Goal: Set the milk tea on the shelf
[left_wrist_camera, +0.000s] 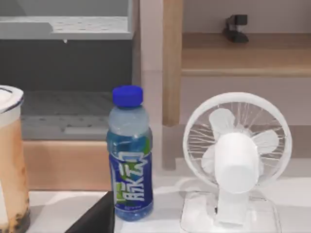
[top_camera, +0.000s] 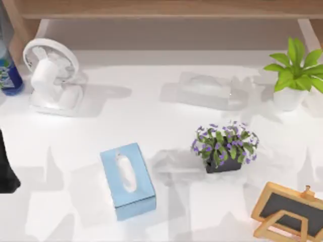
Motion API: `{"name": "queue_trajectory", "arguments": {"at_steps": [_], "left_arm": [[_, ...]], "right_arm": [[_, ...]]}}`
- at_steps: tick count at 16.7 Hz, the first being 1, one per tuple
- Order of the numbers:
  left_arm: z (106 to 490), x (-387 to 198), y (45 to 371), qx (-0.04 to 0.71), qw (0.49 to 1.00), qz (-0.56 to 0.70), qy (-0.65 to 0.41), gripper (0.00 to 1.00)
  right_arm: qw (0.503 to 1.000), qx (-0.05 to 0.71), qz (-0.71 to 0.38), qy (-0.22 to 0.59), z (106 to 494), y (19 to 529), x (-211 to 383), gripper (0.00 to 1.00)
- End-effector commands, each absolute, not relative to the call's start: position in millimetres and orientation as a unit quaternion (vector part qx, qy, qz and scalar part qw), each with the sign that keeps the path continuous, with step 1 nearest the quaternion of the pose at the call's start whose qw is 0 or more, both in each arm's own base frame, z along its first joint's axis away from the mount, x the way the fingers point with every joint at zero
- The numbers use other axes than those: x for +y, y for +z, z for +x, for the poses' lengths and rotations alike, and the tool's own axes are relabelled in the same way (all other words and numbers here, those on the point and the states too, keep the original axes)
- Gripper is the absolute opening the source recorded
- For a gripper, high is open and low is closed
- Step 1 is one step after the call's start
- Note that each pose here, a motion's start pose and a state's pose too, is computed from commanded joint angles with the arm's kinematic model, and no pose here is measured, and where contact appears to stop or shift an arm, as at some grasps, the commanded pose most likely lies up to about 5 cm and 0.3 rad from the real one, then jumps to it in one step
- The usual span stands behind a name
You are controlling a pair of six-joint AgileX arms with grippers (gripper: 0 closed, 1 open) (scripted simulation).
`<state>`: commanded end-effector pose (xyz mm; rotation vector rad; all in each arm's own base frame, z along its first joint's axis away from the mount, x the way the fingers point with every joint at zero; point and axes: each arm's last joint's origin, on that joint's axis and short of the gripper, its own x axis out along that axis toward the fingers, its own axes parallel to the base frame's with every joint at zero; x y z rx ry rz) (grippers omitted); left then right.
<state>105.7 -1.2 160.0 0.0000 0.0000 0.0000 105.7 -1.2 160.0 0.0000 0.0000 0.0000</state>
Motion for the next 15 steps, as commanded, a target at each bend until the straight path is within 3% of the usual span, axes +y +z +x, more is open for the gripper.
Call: {"name": "queue_trajectory", "arguments": {"at_steps": [8,15], "left_arm": [[117,2,176,0.0,1.0,-0.003,-0.019,1.0],[169,27,199,0.014,0.999,-0.013,-0.042,1.0]], "right_arm": [[1.0,0.0,0.0,0.0,106,160,-1,1.0],[1.0,0.0,0.0,0.0,106,160,-1,1.0]]}}
